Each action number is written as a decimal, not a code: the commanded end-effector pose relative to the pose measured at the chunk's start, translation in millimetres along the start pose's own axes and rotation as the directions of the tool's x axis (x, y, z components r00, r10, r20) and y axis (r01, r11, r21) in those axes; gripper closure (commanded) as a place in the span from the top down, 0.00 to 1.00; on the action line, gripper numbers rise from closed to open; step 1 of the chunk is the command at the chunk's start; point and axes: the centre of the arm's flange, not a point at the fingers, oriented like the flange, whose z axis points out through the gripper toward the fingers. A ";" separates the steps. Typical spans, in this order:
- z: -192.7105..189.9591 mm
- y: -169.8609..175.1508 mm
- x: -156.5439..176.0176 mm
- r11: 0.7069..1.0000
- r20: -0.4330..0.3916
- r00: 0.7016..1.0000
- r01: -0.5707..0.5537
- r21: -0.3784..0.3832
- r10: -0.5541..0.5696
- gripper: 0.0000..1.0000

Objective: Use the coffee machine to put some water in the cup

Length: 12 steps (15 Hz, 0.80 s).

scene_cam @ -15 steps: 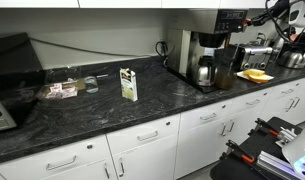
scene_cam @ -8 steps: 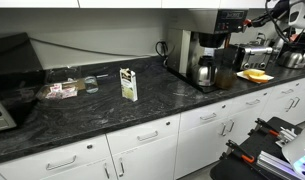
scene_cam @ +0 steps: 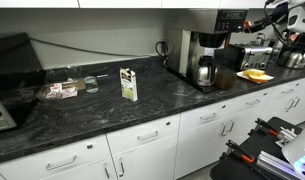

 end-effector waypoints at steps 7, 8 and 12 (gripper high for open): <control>-2.7 4.1 -1.7 1.000 0.008 1.000 0.004 -0.003 -0.004 1.00; -3.4 4.2 -1.9 1.000 0.010 1.000 0.005 -0.002 -0.005 1.00; -4.1 4.3 -1.4 1.000 0.011 1.000 0.005 -0.001 -0.005 1.00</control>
